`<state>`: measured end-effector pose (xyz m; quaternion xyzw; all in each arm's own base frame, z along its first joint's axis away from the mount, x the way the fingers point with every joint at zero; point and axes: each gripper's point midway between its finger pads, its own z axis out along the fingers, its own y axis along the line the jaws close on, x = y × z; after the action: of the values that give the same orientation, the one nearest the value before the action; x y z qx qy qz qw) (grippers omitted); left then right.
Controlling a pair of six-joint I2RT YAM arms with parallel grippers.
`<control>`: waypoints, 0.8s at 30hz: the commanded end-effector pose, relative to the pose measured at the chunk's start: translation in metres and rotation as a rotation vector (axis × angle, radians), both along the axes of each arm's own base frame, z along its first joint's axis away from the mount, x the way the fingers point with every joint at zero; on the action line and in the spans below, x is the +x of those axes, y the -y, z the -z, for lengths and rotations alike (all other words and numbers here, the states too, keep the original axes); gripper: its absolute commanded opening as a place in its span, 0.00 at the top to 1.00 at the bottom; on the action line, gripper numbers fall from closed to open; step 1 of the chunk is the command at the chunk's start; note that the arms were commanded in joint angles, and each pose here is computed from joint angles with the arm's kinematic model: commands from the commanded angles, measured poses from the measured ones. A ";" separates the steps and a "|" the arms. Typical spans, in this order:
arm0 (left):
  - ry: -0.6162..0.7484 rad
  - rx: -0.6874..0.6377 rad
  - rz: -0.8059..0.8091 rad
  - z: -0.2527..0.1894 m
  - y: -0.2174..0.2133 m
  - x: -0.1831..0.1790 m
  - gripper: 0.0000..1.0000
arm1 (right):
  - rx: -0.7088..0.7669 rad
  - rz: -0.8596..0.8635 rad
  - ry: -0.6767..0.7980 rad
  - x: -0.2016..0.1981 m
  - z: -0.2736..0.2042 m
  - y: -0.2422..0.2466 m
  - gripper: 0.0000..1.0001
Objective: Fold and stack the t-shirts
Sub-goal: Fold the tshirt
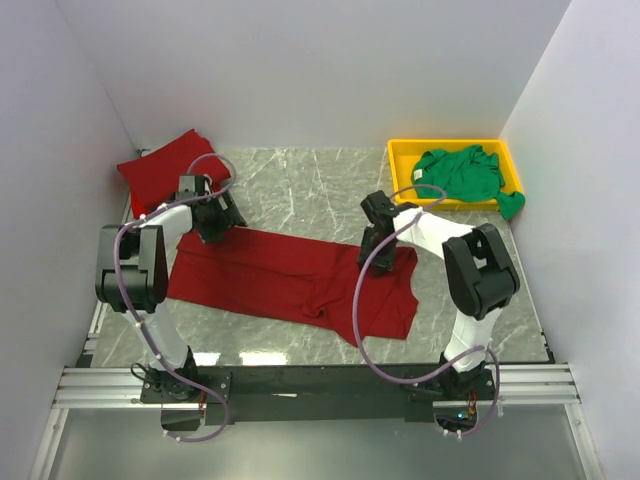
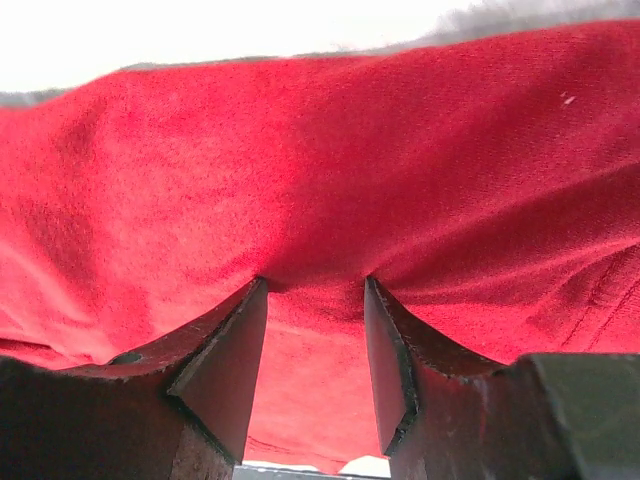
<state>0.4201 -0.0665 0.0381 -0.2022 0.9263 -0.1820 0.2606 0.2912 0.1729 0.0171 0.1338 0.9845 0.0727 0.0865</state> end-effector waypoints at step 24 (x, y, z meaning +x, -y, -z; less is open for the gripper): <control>-0.174 0.094 -0.183 -0.012 -0.065 -0.103 0.13 | 0.056 -0.127 0.082 0.163 -0.015 -0.073 0.48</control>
<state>0.3259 -0.0038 0.0352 -0.2826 0.9330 -0.1056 0.1961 0.4372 0.2450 0.0260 0.0780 0.9868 0.1002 0.1010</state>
